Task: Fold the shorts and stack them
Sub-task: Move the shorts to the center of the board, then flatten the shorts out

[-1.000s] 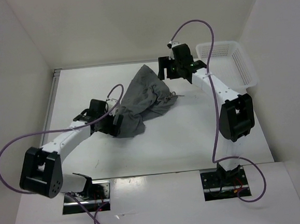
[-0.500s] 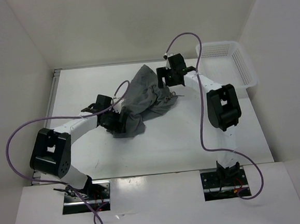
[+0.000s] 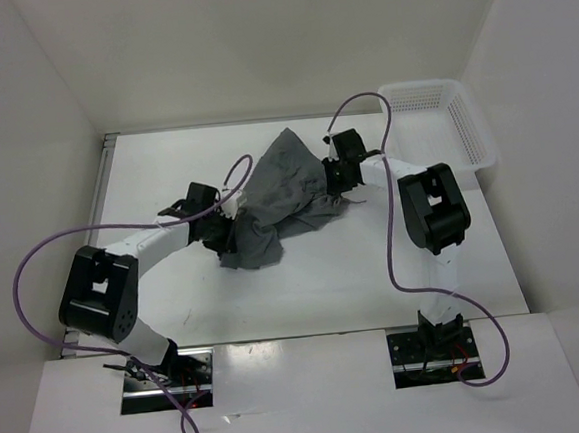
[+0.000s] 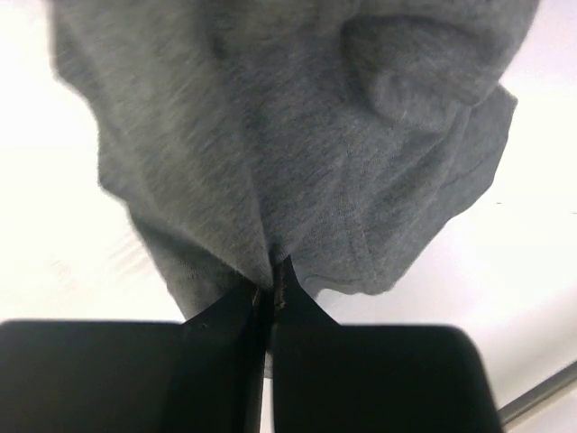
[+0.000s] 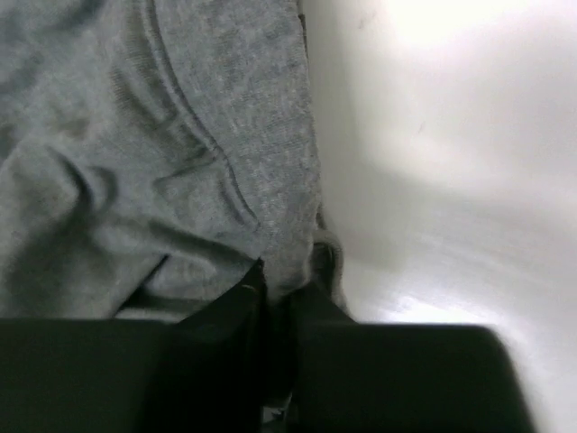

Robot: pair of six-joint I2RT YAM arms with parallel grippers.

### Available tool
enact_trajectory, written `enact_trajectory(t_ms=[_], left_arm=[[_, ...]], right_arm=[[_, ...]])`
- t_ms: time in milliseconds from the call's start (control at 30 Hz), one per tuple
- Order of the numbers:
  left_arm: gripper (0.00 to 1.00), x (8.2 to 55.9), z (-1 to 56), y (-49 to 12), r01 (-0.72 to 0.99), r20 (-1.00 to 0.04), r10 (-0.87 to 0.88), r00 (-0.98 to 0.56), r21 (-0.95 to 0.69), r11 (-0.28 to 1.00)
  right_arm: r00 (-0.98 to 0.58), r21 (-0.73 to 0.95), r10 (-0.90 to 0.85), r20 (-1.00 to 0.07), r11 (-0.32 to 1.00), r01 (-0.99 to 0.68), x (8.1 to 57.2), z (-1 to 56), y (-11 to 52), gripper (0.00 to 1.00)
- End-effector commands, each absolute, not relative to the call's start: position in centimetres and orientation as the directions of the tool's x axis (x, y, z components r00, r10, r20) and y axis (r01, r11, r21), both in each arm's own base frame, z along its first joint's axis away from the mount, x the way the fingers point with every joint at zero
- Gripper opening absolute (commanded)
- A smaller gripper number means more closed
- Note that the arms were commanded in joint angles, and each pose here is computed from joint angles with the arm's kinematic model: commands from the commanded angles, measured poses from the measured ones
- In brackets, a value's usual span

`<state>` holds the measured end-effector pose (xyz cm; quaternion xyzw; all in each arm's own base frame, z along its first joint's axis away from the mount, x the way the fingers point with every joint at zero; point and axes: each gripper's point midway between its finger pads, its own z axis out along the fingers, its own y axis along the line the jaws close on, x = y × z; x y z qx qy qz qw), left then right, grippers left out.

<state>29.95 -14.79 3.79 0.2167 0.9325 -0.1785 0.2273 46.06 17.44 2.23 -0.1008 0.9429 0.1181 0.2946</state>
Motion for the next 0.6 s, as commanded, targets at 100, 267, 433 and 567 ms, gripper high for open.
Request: enact_trajectory(t_ms=[100,267,433,567], left_arm=[[0.00,38.8,16.2,-11.5,0.370,-0.766,0.232,-0.599,-0.008,0.929],[0.00,41.8,26.9,-8.7,0.283,-0.889,0.154,-0.431,0.029,0.959],[0.00,43.9,27.1,-7.8,0.226,-0.909,0.143,-0.392,0.056,0.972],[0.00,48.0,23.9,-6.8,0.158,-0.908,0.140,-0.395,0.082,0.984]], right_arm=[[-0.737,0.108,-0.243,-0.630,0.913,-0.393,42.9,7.6,16.4,0.00],[-0.625,0.132,-0.398,-0.672,0.766,-0.629,37.0,14.2,17.3,0.00],[-0.567,0.280,-0.301,-0.767,0.638,-0.717,35.6,21.4,21.1,0.00],[-0.657,0.440,-0.078,-0.749,0.683,-0.583,41.5,21.2,22.2,0.00]])
